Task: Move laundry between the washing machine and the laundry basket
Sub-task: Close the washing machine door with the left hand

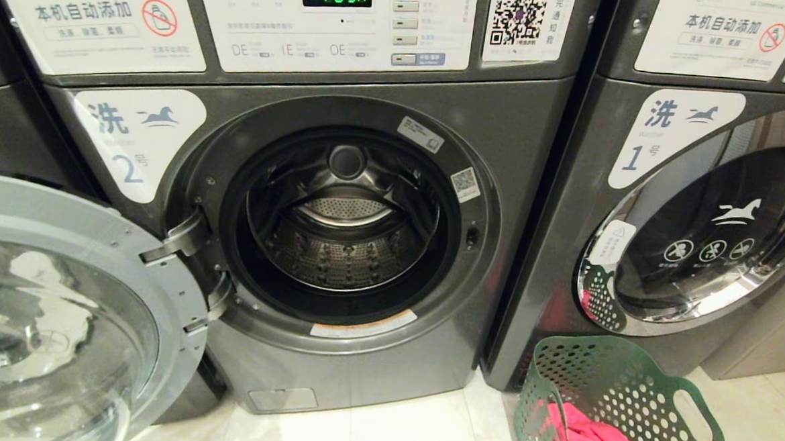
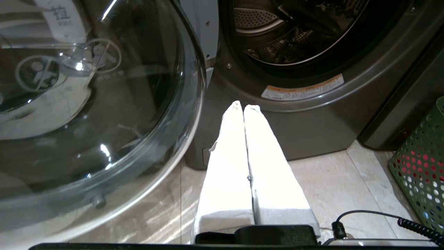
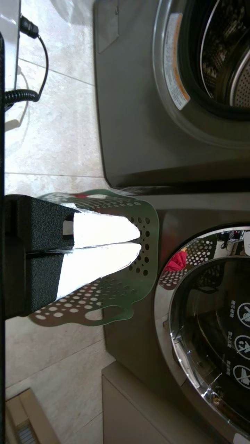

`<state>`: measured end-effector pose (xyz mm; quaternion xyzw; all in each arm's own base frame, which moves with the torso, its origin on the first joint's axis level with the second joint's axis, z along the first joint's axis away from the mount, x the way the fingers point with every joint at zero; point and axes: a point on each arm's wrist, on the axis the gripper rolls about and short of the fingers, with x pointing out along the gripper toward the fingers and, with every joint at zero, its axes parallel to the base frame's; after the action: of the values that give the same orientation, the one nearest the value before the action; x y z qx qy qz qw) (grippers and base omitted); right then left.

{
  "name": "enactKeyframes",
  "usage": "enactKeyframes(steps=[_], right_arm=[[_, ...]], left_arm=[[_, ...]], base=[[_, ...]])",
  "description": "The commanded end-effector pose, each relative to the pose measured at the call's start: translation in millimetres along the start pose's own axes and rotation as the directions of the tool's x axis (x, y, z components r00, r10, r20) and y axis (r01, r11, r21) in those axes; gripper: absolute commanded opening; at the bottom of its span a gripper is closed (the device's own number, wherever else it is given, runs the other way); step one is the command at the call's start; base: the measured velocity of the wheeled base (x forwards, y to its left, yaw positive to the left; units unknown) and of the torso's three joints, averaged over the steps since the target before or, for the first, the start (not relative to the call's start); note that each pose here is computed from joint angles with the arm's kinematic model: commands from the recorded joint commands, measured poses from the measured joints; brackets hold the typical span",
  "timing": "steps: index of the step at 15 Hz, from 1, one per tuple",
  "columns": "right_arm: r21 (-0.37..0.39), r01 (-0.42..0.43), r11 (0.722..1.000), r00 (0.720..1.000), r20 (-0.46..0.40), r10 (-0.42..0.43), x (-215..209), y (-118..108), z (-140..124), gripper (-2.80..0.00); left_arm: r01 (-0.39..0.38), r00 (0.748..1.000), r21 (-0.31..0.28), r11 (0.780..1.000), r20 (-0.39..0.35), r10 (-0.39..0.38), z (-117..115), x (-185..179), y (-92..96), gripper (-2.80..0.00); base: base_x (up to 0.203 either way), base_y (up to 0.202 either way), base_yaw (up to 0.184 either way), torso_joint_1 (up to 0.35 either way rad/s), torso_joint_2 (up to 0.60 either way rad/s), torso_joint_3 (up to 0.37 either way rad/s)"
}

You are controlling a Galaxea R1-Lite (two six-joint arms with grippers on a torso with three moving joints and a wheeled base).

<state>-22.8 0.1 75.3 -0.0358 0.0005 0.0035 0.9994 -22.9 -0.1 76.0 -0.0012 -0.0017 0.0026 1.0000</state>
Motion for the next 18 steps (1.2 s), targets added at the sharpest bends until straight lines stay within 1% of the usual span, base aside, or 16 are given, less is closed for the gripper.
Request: enactKeyframes(steps=[1,5,7,18], right_arm=[[0.000,-0.001,1.000,1.000,-0.002,0.001,0.1,0.0,0.1,-2.80],[-0.003,-0.002,1.000,1.000,-0.002,0.002,0.1,0.0,0.1,-2.80],[-0.003,-0.002,1.000,1.000,-0.002,0.002,0.1,0.0,0.1,-2.80],[0.003,-0.002,1.000,1.000,-0.002,0.002,0.1,0.0,0.1,-2.80]], left_arm=[[0.000,1.000,-0.001,1.000,0.001,0.000,0.0,-0.1,0.0,-2.80],[-0.001,1.000,-0.001,1.000,0.001,0.001,0.0,-0.1,0.0,-2.80],[-0.001,1.000,-0.001,1.000,0.001,0.001,0.0,-0.1,0.0,-2.80],[-0.001,1.000,0.001,1.000,0.000,0.001,-0.4,0.0,0.0,-2.80]], base=[[-0.195,0.000,0.000,-0.003,0.00,0.017],[-0.192,0.000,-0.001,0.002,0.00,0.000],[-0.103,0.000,0.002,-0.001,0.00,0.005],[0.000,0.000,0.000,0.000,0.00,0.000]])
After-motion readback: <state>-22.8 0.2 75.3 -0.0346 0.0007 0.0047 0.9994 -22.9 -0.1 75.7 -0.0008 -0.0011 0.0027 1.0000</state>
